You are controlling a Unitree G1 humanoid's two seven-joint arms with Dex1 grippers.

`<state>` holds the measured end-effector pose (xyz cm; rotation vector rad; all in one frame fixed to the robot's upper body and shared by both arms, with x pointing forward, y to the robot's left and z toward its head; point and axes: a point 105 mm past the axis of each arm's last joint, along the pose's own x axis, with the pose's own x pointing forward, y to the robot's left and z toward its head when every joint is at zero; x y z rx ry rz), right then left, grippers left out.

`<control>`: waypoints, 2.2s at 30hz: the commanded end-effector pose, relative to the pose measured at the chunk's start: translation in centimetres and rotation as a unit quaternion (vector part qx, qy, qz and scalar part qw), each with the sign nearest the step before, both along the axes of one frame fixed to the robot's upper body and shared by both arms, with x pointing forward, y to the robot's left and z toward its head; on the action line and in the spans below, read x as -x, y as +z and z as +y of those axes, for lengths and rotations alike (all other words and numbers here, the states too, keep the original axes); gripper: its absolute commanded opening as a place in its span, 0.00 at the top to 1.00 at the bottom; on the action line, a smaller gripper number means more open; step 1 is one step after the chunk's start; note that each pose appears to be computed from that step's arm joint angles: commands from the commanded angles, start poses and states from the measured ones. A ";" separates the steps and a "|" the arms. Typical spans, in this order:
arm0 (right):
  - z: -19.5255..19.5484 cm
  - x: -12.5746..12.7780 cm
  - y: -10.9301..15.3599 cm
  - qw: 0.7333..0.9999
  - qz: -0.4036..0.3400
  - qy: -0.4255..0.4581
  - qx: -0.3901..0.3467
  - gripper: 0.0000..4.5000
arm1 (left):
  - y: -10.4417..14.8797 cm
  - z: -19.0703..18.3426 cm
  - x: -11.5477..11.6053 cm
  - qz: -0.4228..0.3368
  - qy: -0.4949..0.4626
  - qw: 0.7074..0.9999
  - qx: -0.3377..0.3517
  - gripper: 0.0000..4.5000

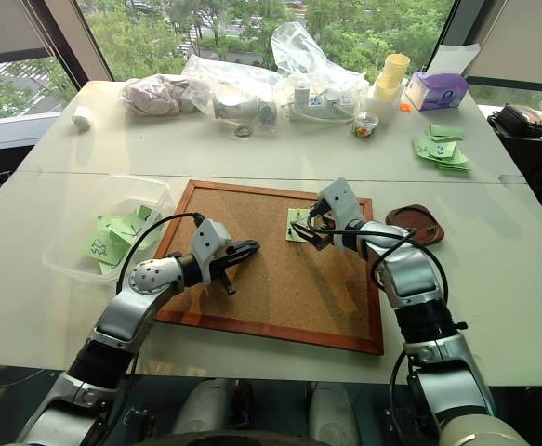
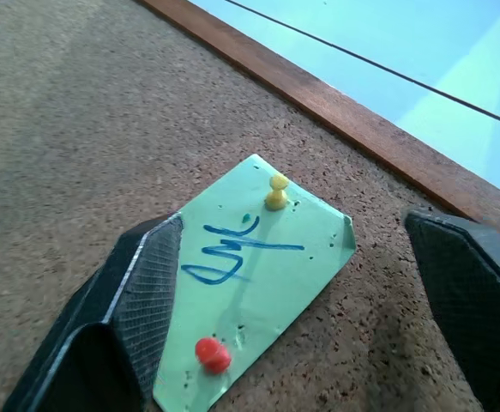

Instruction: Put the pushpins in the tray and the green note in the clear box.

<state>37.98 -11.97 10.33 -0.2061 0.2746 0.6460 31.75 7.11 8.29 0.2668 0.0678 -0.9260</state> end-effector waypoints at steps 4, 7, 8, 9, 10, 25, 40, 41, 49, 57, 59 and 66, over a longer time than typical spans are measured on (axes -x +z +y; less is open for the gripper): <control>1.1 -1.1 1.5 0.999 -0.034 0.013 0.010 0.41 | -2.2 0.2 0.5 0.030 0.012 0.999 -0.020 1.00; 1.3 -1.2 1.3 0.999 -0.033 0.017 0.016 0.41 | -2.2 0.2 0.5 0.030 0.015 0.999 -0.020 1.00; 1.4 -1.2 1.2 0.999 -0.034 0.019 0.019 0.41 | -2.2 0.3 0.5 0.030 0.015 0.999 -0.020 1.00; 1.4 -1.2 1.1 0.999 -0.034 0.020 0.021 0.41 | -2.3 0.3 0.5 0.030 0.015 0.999 -0.021 1.00; 1.5 -1.2 1.1 0.999 -0.034 0.022 0.022 0.41 | -2.3 0.3 0.6 0.030 0.015 0.999 -0.021 1.00; 2.2 -1.0 1.0 0.998 -0.037 0.040 0.033 0.73 | -2.5 0.6 0.7 0.031 0.019 0.999 -0.024 1.00; -1.1 0.2 6.9 0.994 -0.108 -0.024 0.002 0.99 | -3.0 1.2 1.1 0.048 0.018 0.998 -0.033 1.00; -1.7 0.5 7.4 0.993 -0.111 -0.034 0.000 0.99 | -3.1 1.2 1.2 0.049 0.017 0.998 -0.033 1.00; -10.5 4.1 6.2 0.979 -0.081 -0.189 0.008 0.99 | -3.3 1.1 1.3 0.060 0.010 0.998 -0.032 1.00; -15.2 5.7 3.0 0.961 -0.049 -0.272 0.027 0.99 | -3.4 1.5 1.8 0.067 0.002 0.997 -0.041 1.00; -15.5 5.5 2.6 0.960 -0.045 -0.276 0.026 0.99 | -3.5 1.5 1.9 0.068 -0.001 0.997 -0.044 1.00; -15.8 4.6 1.8 0.960 -0.041 -0.275 0.020 0.99 | -3.2 1.6 1.5 0.065 0.004 0.997 -0.044 1.00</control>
